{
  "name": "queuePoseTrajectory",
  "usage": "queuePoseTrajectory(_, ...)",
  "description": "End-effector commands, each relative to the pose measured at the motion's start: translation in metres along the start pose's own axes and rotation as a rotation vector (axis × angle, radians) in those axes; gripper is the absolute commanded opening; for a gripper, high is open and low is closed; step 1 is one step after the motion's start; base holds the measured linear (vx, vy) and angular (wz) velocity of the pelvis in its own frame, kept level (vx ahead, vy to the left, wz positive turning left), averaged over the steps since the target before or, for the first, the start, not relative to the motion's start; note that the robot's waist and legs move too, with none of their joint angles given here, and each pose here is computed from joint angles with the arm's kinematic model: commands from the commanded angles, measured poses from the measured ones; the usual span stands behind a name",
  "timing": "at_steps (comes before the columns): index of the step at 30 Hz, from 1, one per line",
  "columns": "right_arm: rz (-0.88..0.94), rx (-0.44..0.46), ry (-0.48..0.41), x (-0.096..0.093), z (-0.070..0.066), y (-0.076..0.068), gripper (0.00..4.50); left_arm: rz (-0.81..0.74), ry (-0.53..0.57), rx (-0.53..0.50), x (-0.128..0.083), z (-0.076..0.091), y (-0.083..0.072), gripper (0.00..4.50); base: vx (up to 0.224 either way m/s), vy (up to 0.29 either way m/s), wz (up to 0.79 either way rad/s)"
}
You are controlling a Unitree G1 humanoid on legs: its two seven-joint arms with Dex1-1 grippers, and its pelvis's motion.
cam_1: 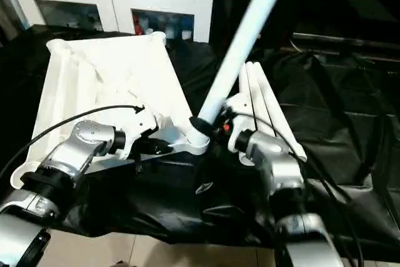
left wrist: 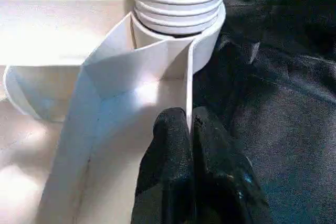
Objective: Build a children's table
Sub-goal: Insert table leg to table base, then rotate leg to tighten
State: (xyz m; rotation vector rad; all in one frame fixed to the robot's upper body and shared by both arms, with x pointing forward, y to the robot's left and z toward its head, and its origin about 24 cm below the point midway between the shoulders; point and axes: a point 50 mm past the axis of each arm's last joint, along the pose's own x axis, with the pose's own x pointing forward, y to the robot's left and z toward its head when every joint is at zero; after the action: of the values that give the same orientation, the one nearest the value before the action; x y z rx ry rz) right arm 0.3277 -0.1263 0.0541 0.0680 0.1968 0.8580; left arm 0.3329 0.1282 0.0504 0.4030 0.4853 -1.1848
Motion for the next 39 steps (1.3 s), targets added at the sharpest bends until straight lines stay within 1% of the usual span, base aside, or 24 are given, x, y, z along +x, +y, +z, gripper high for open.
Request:
queuePoseTrajectory(1, -0.017, 0.007, 0.168, -0.004, -0.030, 0.003, 1.87, -0.006, -0.001, 0.013, 0.001, 0.003, 0.001, 0.00, 0.000, 0.000, 0.00)
queuePoseTrajectory(4, 0.021, -0.018, 0.199, 0.002, -0.029, 0.008, 1.87, -0.014, 0.005, 0.020, 0.002, 0.004, 0.001, 0.00, 0.000, 0.000, 0.00)
queuePoseTrajectory(11, 0.100, 0.004, 0.260, 0.012, -0.035, 0.015, 1.87, -0.047, 0.012, 0.042, 0.004, 0.004, -0.003, 0.00, 0.000, 0.000, 0.00)
queuePoseTrajectory(15, 0.120, 0.025, 0.261, 0.015, -0.035, 0.014, 1.87, -0.088, -0.005, 0.063, 0.004, 0.005, -0.007, 0.00, 0.000, 0.000, 0.00)
queuePoseTrajectory(19, 0.158, 0.018, 0.268, 0.016, -0.034, 0.014, 1.87, -0.131, -0.011, 0.094, 0.003, 0.006, -0.012, 0.00, 0.000, 0.000, 0.00)
queuePoseTrajectory(20, 0.178, -0.003, 0.282, 0.015, -0.035, 0.015, 1.87, -0.152, -0.010, 0.115, 0.002, 0.007, -0.014, 0.00, 0.000, 0.000, 0.00)
queuePoseTrajectory(22, 0.178, -0.003, 0.282, 0.015, -0.035, 0.015, 1.87, -0.152, -0.010, 0.115, 0.002, 0.007, -0.014, 0.00, 0.000, 0.000, 0.00)
queuePoseTrajectory(23, 0.254, -0.045, 0.312, 0.011, -0.038, 0.016, 1.87, -0.202, -0.005, 0.167, -0.003, 0.011, -0.019, 0.00, 0.000, 0.000, 0.00)
queuePoseTrajectory(26, 0.313, -0.059, 0.322, 0.008, -0.038, 0.018, 1.87, -0.223, -0.005, 0.200, -0.007, 0.015, -0.022, 0.00, 0.000, 0.000, 0.00)
queuePoseTrajectory(28, 0.316, -0.060, 0.322, 0.007, -0.038, 0.018, 1.87, -0.223, -0.005, 0.201, -0.007, 0.015, -0.022, 0.00, 0.000, 0.000, 0.00)
queuePoseTrajectory(30, 0.373, -0.070, 0.321, 0.002, -0.039, 0.019, 1.87, -0.230, -0.006, 0.225, -0.013, 0.019, -0.024, 0.00, 0.000, 0.000, 0.00)
queuePoseTrajectory(33, 0.390, -0.072, 0.319, 0.000, -0.039, 0.019, 1.87, -0.233, -0.007, 0.230, -0.014, 0.019, -0.025, 0.00, 0.000, 0.000, 0.00)
queuePoseTrajectory(35, 0.425, -0.068, 0.316, -0.005, -0.041, 0.020, 1.87, -0.242, -0.014, 0.231, -0.018, 0.019, -0.026, 0.00, 0.000, 0.000, 0.00)
queuePoseTrajectory(39, 0.433, -0.068, 0.316, -0.007, -0.042, 0.020, 1.87, -0.242, -0.015, 0.227, -0.019, 0.019, -0.027, 0.00, 0.000, 0.000, 0.00)
